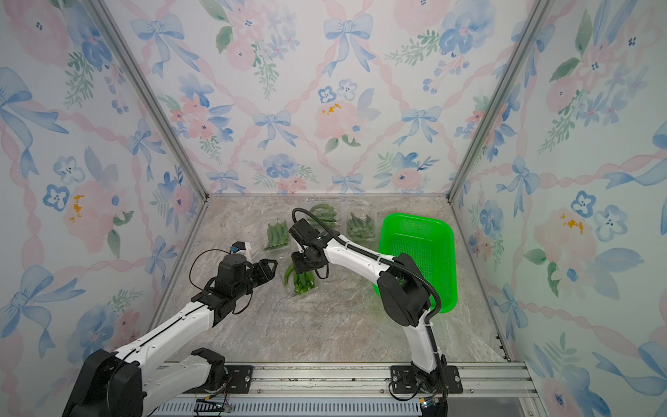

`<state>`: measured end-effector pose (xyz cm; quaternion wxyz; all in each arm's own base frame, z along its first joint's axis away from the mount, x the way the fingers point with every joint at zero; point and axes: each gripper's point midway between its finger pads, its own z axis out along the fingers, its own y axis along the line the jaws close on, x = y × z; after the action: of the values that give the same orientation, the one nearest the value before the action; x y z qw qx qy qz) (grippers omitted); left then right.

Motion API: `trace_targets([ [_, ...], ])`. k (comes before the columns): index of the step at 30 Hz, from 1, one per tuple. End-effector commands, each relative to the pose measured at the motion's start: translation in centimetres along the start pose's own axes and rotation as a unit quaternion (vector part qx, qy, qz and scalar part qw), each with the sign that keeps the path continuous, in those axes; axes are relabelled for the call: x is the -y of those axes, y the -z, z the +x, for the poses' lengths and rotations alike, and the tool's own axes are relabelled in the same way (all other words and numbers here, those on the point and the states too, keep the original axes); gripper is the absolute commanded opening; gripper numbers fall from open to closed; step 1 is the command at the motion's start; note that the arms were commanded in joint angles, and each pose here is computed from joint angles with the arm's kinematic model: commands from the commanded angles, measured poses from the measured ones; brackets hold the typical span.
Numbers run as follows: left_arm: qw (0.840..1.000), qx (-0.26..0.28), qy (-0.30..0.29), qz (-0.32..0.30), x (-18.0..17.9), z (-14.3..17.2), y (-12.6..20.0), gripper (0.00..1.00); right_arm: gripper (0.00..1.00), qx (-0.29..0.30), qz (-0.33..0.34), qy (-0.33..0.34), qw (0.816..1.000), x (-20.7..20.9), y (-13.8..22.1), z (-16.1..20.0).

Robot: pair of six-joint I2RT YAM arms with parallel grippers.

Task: Take small green peppers out of containers
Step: Pick up the green pepper from the packing box.

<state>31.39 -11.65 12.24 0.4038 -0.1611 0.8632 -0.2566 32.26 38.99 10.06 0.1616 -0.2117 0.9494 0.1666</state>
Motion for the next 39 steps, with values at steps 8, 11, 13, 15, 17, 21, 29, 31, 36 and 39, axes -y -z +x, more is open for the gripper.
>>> trace_targets([
  [8,1.0,-0.015,0.01,-0.018,-2.2,0.8,-0.1,0.57,0.46,-0.052,0.027,-0.009,0.998,0.9,-2.7,2.5],
  [11,1.0,-0.018,0.01,-0.019,-2.3,0.9,-0.1,0.57,0.43,-0.062,0.029,-0.01,0.998,1.1,-3.5,3.2],
  [13,1.0,-0.019,0.01,-0.019,-2.3,1.0,-0.2,0.57,0.42,-0.063,0.029,-0.012,0.998,1.1,-3.8,3.3],
  [15,1.0,-0.02,0.011,-0.019,-2.4,1.1,-0.2,0.56,0.4,-0.064,0.027,-0.013,0.997,1.1,-4.0,3.4],
  [17,1.0,-0.022,0.012,-0.018,-2.3,1.1,-0.2,0.56,0.39,-0.067,0.033,-0.018,0.997,1.3,-4.3,3.6],
  [21,1.0,-0.021,0.012,-0.016,-2.2,1.0,-0.2,0.56,0.38,-0.074,0.029,-0.02,0.997,1.1,-5.0,4.0],
  [29,1.0,-0.023,0.012,-0.017,-2.2,1.1,-0.3,0.56,0.35,-0.072,0.041,-0.002,0.997,0.6,-4.2,4.2],
  [31,0.999,-0.024,0.013,-0.017,-2.2,1.1,-0.4,0.56,0.35,-0.072,0.044,0.001,0.996,0.6,-4.1,4.3],
  [36,1.0,-0.024,0.014,-0.011,-1.8,0.9,-0.4,0.56,0.32,-0.083,0.051,-0.003,0.995,1.1,-5.1,4.8],
  [39,1.0,-0.021,0.013,-0.007,-1.5,0.6,-0.3,0.56,0.31,-0.084,0.052,-0.004,0.995,1.2,-5.5,4.7],
])
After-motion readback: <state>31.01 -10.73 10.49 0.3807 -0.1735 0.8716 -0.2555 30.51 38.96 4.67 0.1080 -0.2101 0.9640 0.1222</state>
